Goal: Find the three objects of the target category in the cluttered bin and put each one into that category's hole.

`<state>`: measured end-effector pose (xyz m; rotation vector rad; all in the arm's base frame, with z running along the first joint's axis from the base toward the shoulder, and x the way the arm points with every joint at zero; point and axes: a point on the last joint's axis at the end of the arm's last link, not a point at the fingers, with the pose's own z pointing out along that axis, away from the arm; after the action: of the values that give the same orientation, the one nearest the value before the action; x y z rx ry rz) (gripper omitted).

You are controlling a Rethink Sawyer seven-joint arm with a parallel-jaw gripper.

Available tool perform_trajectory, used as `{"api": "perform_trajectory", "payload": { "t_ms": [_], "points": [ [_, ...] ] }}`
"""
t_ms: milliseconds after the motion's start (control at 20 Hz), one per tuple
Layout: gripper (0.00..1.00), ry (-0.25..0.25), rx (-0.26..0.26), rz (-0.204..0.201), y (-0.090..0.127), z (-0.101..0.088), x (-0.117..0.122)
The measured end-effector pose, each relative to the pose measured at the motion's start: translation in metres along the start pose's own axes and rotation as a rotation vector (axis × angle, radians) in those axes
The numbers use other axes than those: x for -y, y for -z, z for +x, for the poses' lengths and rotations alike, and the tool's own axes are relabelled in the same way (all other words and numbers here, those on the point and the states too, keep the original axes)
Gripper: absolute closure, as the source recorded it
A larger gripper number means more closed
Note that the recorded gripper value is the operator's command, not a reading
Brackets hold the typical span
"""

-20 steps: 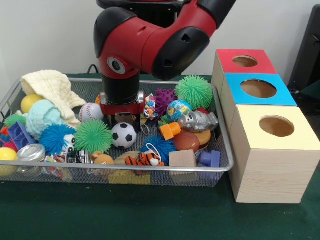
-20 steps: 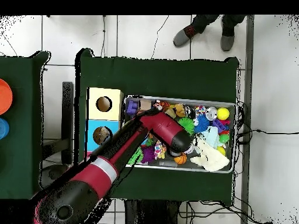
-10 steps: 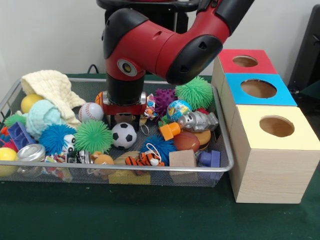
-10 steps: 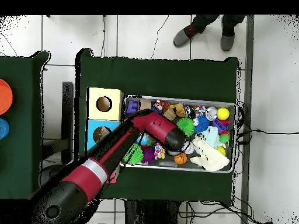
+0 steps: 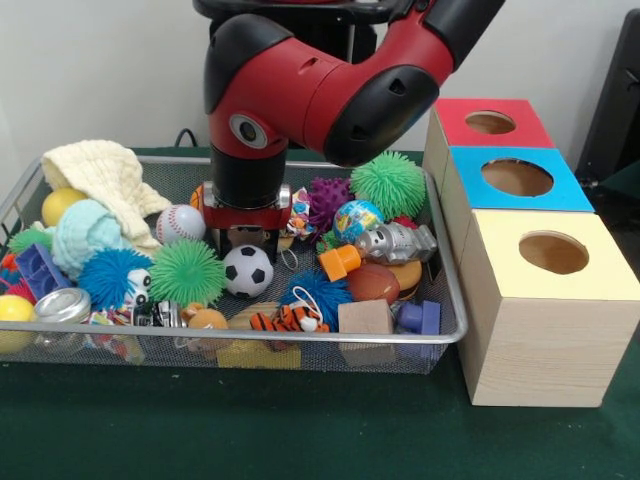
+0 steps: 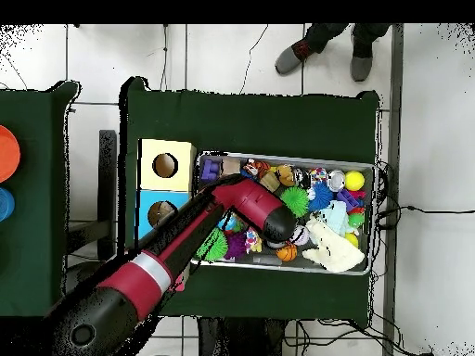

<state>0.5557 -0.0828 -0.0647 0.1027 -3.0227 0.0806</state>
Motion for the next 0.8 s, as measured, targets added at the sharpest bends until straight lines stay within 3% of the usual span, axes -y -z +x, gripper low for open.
{"api": "perform_trajectory", "payload": {
  "t_ms": [800],
  "points": [
    [0.0, 0.0, 0.004, 0.023, 0.0007, 0.0005, -0.0015]
  ]
}}
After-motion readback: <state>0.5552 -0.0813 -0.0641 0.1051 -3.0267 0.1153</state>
